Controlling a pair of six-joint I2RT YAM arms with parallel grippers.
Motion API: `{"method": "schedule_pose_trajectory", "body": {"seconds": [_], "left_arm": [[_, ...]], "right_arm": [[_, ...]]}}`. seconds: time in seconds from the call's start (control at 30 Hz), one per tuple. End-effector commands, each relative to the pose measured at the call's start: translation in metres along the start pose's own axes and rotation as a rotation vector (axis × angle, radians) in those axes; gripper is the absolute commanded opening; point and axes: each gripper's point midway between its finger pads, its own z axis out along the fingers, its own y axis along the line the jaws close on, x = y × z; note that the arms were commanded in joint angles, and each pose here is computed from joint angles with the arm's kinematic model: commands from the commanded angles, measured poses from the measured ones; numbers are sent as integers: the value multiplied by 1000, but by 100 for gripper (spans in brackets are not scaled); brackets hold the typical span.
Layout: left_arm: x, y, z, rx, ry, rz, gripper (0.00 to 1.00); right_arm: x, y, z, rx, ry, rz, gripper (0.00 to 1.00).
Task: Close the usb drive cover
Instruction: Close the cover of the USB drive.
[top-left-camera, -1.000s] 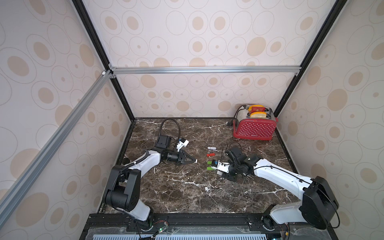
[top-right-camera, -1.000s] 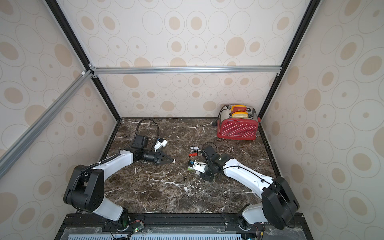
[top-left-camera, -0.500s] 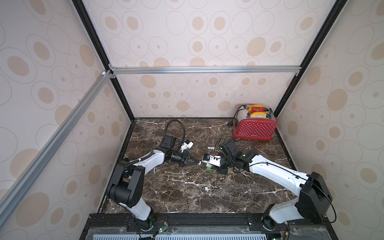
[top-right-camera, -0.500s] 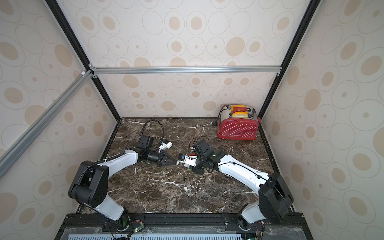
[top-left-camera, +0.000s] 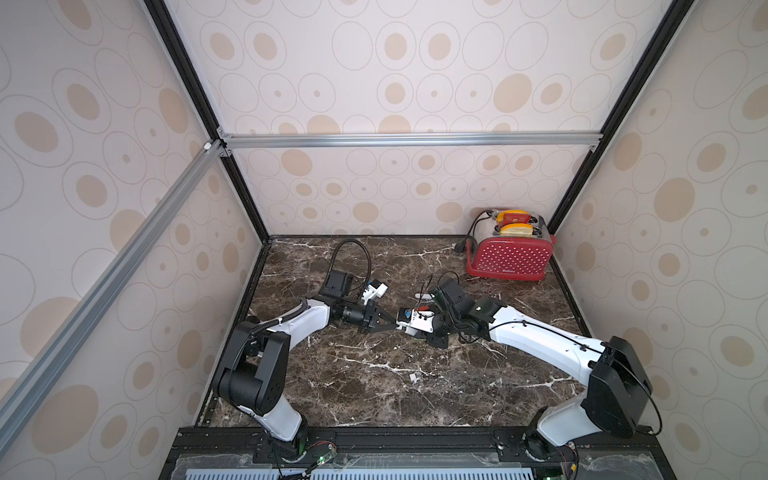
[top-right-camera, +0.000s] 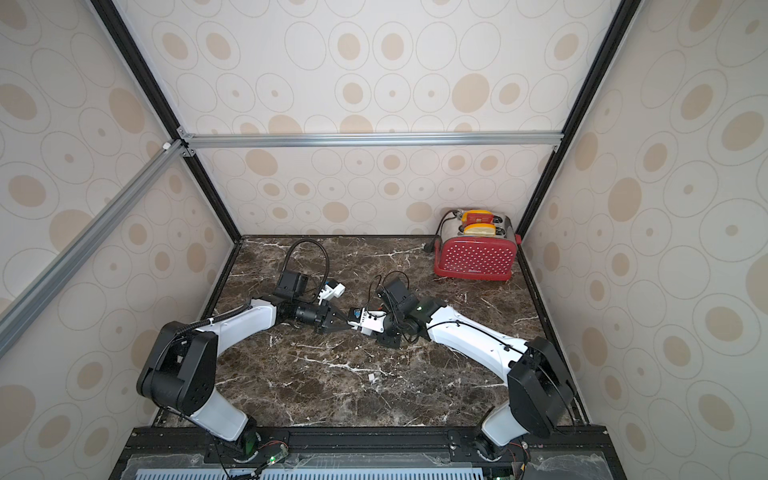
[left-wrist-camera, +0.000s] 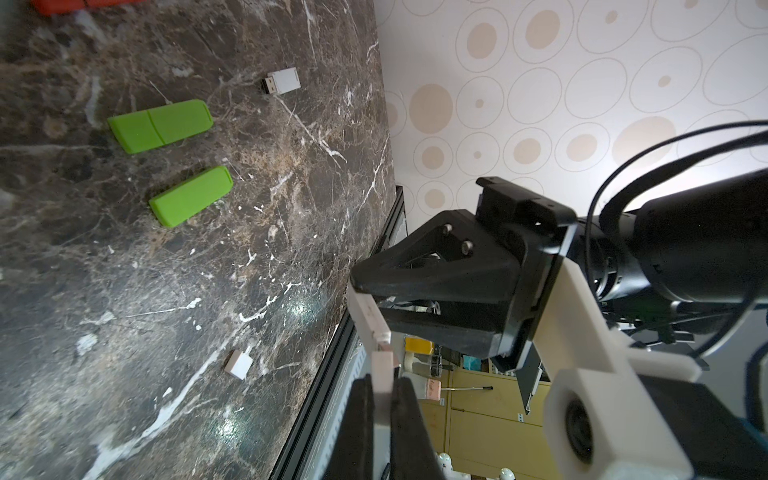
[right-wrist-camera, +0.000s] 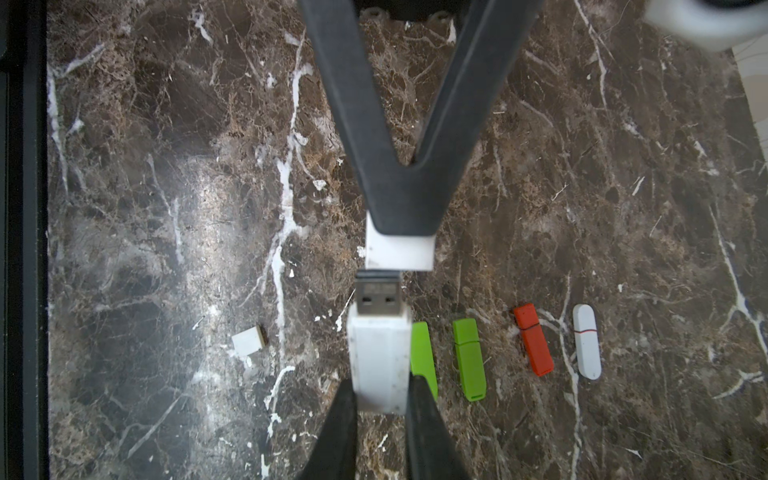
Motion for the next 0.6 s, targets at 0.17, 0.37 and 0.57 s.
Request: {"method": "schedule_pose_trajectory", "body": {"seconds": [0.17,0.37,0.57], "left_arm": [[-1,-16,0,40,13,51,0],[0,-20,0,46,20,59,0],[-1,-18,0,43,22,51,0]], "right_arm": [[-4,1,2,-3,-5,-7,8],[2,3,3,7,0,-3,8],[6,3,1,17,6,-3,8]]}}
